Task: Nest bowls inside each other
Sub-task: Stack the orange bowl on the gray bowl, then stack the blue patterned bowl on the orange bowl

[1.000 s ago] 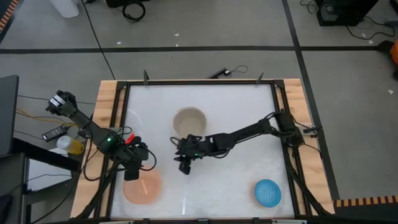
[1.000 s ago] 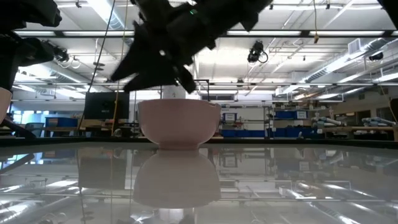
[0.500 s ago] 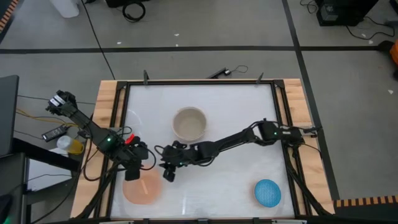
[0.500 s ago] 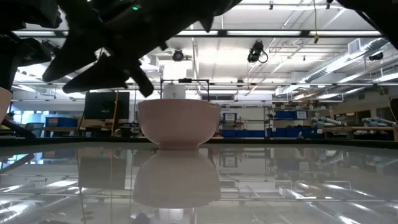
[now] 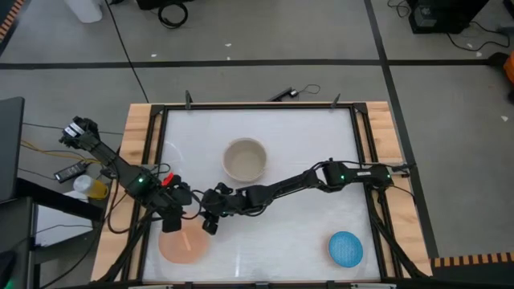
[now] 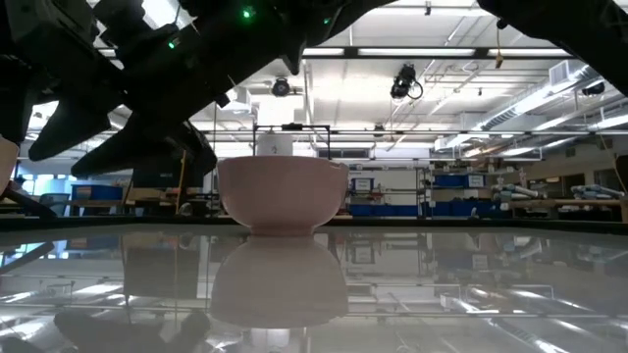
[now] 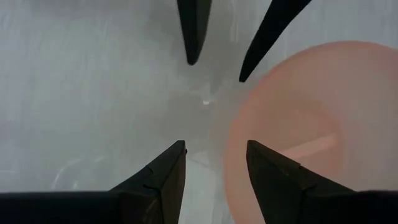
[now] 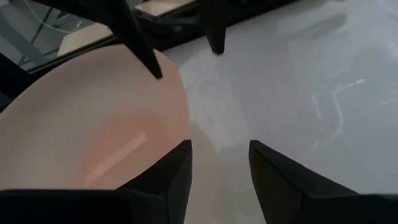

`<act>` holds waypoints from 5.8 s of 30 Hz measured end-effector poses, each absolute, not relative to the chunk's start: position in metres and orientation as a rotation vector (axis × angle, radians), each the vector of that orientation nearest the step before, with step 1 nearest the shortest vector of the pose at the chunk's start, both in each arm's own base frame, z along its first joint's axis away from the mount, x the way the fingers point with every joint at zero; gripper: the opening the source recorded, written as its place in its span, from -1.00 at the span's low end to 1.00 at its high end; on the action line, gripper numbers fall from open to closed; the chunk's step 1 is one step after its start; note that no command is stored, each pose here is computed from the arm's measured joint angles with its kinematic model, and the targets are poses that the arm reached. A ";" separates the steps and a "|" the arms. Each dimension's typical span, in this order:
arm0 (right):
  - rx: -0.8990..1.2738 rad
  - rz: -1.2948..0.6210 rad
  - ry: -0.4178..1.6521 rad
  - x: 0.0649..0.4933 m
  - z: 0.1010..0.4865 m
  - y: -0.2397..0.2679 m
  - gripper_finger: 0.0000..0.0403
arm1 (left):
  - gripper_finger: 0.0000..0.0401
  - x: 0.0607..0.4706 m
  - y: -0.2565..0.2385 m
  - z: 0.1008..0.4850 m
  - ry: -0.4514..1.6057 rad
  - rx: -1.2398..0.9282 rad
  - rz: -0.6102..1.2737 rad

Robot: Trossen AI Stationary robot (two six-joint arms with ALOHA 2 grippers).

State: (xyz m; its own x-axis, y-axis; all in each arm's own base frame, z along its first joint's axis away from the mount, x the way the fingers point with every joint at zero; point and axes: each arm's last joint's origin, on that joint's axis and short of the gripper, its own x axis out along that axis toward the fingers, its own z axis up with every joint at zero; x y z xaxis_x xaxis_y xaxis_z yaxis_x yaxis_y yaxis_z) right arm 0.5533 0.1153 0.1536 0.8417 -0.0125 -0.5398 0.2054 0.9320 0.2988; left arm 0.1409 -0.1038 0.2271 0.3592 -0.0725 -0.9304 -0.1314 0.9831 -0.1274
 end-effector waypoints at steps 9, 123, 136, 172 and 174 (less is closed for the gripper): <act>0.273 -0.028 0.454 0.557 0.167 0.124 0.04 | -0.14 0.146 -0.118 0.215 1.242 -0.130 0.014; 0.226 -0.805 1.046 0.383 0.310 0.005 -0.14 | -0.14 0.152 -0.111 0.255 0.615 0.010 0.360; 0.308 -0.877 1.206 0.369 0.238 -0.002 -0.16 | -0.14 0.149 -0.116 0.255 0.623 0.017 0.316; 0.454 -0.482 1.497 0.176 0.257 0.199 -0.16 | -0.14 0.147 -0.122 0.258 0.537 -0.033 0.340; 0.425 -0.543 1.516 0.166 0.244 0.199 -0.16 | -0.14 0.148 -0.120 0.258 0.537 -0.037 0.351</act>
